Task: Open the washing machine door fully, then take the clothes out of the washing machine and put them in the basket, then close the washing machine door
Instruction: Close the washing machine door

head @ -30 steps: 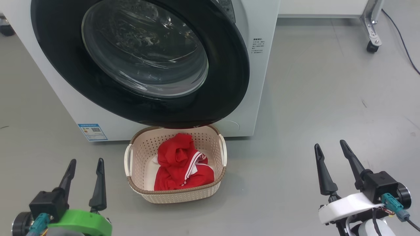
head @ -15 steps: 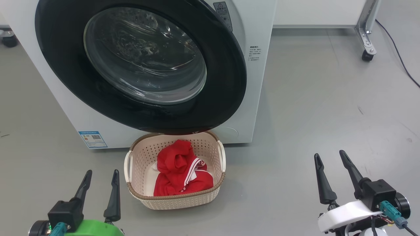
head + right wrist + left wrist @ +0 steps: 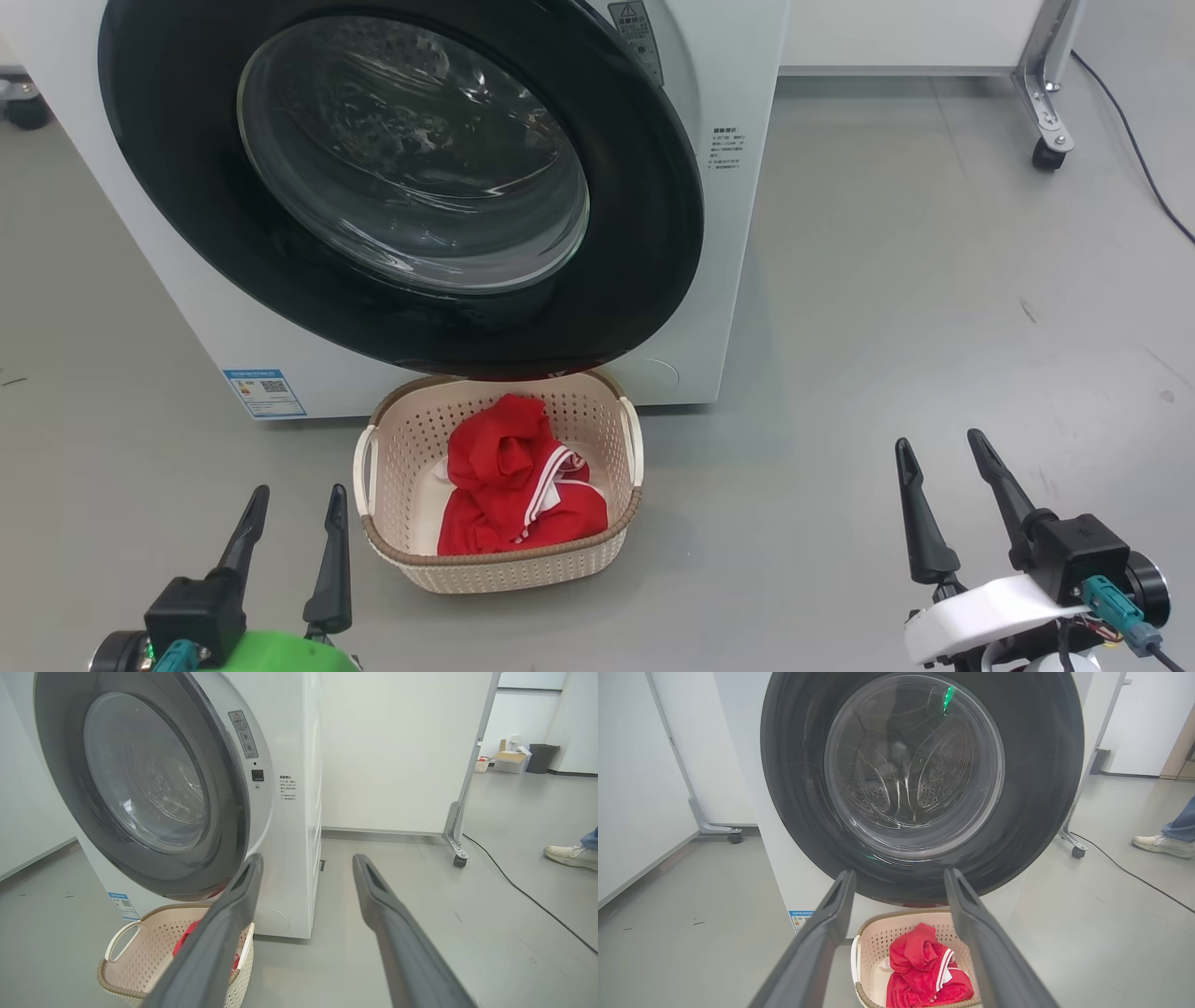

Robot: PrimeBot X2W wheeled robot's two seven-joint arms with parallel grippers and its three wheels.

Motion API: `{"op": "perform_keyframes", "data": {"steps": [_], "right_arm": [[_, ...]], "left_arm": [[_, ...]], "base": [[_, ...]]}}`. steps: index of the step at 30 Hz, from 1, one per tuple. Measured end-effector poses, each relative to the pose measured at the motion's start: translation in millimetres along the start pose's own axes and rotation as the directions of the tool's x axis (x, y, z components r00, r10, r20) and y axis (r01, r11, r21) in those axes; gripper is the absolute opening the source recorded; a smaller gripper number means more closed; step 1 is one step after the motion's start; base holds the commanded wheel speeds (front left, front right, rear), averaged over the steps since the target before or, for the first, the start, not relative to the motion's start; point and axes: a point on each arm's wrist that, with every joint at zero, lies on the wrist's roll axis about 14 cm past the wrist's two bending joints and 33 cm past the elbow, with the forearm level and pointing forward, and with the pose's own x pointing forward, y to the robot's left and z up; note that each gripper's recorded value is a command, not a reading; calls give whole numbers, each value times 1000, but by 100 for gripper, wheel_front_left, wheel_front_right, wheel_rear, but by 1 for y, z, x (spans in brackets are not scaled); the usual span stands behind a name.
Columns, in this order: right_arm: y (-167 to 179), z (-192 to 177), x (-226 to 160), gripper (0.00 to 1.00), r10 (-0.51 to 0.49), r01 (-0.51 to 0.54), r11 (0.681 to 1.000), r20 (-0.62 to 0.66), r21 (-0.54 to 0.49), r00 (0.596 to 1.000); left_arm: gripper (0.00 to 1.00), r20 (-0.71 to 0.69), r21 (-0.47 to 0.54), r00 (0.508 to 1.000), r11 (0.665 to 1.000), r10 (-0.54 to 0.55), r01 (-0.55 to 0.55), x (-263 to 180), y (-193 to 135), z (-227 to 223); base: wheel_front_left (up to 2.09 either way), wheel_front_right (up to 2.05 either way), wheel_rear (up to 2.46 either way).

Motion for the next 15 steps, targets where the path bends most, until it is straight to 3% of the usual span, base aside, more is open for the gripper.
{"op": "perform_keyframes", "data": {"steps": [10,11,12,13,15], "right_arm": [[1,0,1,100,4,-4,1000,-5,1,1000],[1,0,1,66,4,-4,1000,-3,2,1000],[1,1,2,25,4,-4,1000,-2,2,1000],[1,1,2,0,4,-4,1000,0,2,1000],[1,2,2,0,4,-4,1000,1,2,1000]], "left_arm": [[100,10,16,1000,1000,-2,1,1,-4,2],[100,10,15,1000,1000,-1,1,1,-4,2],[100,11,15,1000,1000,-2,2,2,-4,2],[100,13,18,1000,1000,-4,3,2,-5,2],[100,14,17,1000,1000,-5,5,2,-5,3]], "base": [[0,0,0],[0,0,0],[0,0,0],[0,0,0],[0,0,0]]}}
